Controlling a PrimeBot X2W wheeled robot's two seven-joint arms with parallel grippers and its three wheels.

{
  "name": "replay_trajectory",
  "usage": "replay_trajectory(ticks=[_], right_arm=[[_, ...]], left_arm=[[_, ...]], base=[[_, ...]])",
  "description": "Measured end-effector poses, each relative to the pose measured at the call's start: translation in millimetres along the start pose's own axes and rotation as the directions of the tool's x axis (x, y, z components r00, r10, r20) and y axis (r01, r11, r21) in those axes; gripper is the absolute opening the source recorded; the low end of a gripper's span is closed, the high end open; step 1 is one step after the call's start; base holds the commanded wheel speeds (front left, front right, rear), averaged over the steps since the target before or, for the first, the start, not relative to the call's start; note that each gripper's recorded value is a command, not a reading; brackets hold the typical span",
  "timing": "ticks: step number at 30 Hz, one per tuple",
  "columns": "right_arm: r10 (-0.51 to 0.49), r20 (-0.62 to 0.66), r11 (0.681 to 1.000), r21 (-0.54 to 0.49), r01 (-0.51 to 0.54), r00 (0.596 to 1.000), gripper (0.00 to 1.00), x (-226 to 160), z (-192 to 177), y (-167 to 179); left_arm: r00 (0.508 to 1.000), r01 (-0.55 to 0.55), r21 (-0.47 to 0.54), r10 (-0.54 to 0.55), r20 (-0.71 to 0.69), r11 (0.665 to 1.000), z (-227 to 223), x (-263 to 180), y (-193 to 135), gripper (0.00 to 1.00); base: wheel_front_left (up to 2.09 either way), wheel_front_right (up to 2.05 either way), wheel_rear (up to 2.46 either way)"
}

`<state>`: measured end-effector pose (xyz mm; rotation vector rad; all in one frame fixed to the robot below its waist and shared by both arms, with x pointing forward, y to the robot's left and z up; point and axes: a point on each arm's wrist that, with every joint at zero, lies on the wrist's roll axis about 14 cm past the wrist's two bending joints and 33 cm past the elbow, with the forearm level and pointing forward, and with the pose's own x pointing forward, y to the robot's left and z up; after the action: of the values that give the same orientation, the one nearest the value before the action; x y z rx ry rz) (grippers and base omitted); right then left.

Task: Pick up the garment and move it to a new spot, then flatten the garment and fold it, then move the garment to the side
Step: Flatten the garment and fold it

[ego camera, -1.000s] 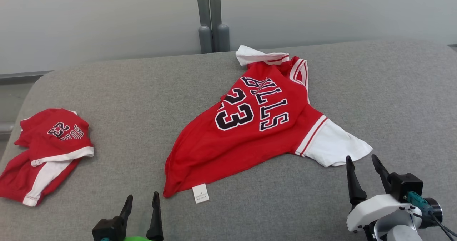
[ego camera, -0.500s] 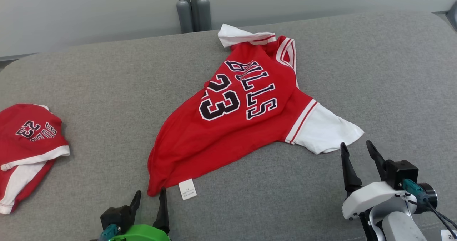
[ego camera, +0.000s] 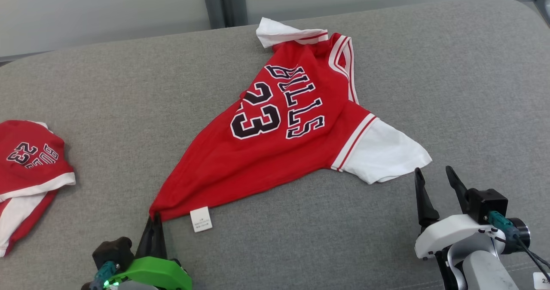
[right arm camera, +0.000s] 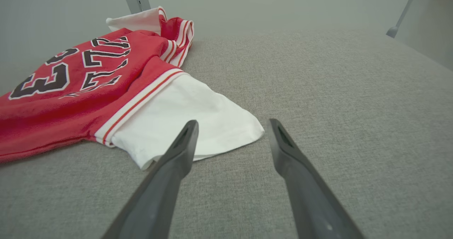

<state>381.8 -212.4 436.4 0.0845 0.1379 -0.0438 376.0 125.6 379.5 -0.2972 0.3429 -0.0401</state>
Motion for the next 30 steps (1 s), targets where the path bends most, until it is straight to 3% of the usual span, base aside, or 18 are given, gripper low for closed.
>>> replay_trajectory(ticks=[10,19,20,21,22,30], right_arm=[[0.058,-0.075,0.998,0.008,-0.058,0.995,1.00,21,-22,21],[0.062,-0.159,0.998,0.035,-0.057,0.985,1.00,39,-47,26],[0.064,-0.171,0.998,0.038,-0.058,0.983,0.45,40,-51,27],[0.063,-0.173,0.998,0.039,-0.057,0.983,0.12,41,-52,27],[0.059,-0.172,0.998,0.041,-0.053,0.983,0.00,42,-52,26],[0.042,-0.132,0.997,0.068,-0.034,0.990,0.00,45,-39,22]], left_arm=[[0.996,-0.077,0.008,0.077,0.047,0.997,14,-1,28,0.00],[0.996,-0.077,0.009,0.077,0.043,0.997,13,5,31,0.00],[0.996,-0.075,0.008,0.074,0.044,0.997,14,6,31,0.00],[0.996,-0.074,0.007,0.074,0.044,0.997,14,6,31,0.00],[0.996,-0.075,0.007,0.074,0.045,0.997,14,6,32,0.00],[0.995,-0.045,0.010,0.044,0.090,0.999,28,5,25,0.00]], base=[[0.00,0.00,0.00],[0.00,0.00,0.00],[0.00,0.00,0.00],[0.00,0.00,0.00],[0.00,0.00,0.00],[0.00,0.00,0.00]])
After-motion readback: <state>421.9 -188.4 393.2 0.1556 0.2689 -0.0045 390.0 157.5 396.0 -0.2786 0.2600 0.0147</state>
